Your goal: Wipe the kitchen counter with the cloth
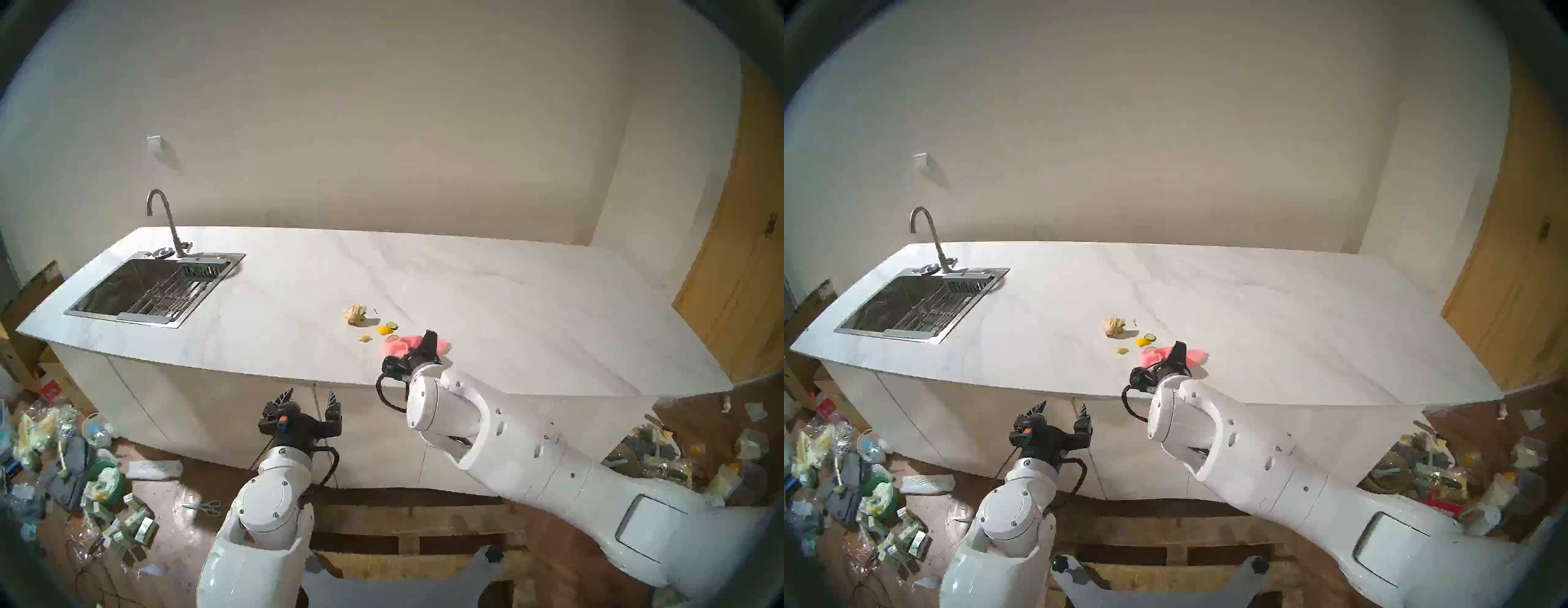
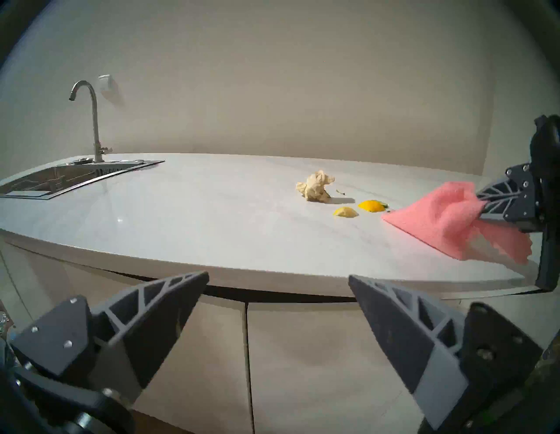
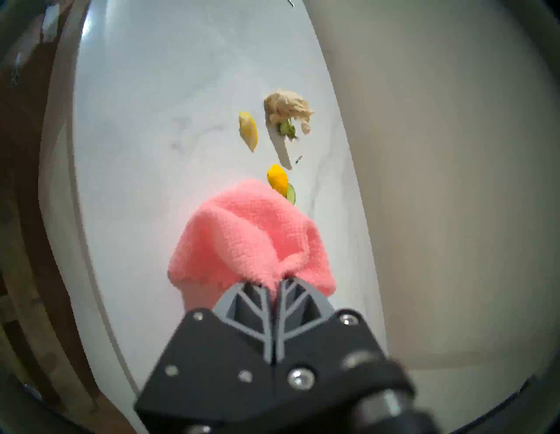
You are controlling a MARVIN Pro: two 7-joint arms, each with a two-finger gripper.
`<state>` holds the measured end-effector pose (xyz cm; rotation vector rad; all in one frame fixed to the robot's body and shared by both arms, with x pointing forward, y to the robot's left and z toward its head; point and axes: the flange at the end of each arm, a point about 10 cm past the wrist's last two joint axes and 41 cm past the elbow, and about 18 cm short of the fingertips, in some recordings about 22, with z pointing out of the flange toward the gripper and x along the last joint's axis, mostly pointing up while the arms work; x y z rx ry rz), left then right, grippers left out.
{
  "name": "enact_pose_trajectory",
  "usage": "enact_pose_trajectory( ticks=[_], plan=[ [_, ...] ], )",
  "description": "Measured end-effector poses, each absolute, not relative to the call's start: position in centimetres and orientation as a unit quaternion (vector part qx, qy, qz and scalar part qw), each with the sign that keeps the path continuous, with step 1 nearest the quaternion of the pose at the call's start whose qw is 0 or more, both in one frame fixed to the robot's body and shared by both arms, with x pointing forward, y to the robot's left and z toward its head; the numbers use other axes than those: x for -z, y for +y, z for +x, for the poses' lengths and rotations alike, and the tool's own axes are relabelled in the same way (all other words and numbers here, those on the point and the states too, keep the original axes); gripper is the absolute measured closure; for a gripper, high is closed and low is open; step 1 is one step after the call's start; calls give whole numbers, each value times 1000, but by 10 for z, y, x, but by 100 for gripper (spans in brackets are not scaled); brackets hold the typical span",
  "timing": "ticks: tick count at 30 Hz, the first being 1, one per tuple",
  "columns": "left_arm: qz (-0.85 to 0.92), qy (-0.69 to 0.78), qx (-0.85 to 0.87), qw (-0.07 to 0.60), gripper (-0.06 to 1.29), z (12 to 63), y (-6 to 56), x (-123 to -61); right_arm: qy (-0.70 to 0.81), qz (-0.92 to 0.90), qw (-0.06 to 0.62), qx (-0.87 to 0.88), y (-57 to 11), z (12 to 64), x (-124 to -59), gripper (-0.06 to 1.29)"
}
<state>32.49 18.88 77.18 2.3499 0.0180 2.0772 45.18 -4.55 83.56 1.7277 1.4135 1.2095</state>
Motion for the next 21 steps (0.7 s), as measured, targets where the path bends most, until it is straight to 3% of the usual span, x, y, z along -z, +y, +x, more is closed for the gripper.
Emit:
enact_pose_trajectory(
  ticks=[21],
  plan=[
    [750,5,-662,2,-2,325,189,-771,559,613,301,-470,6,487,-849,125]
  ],
)
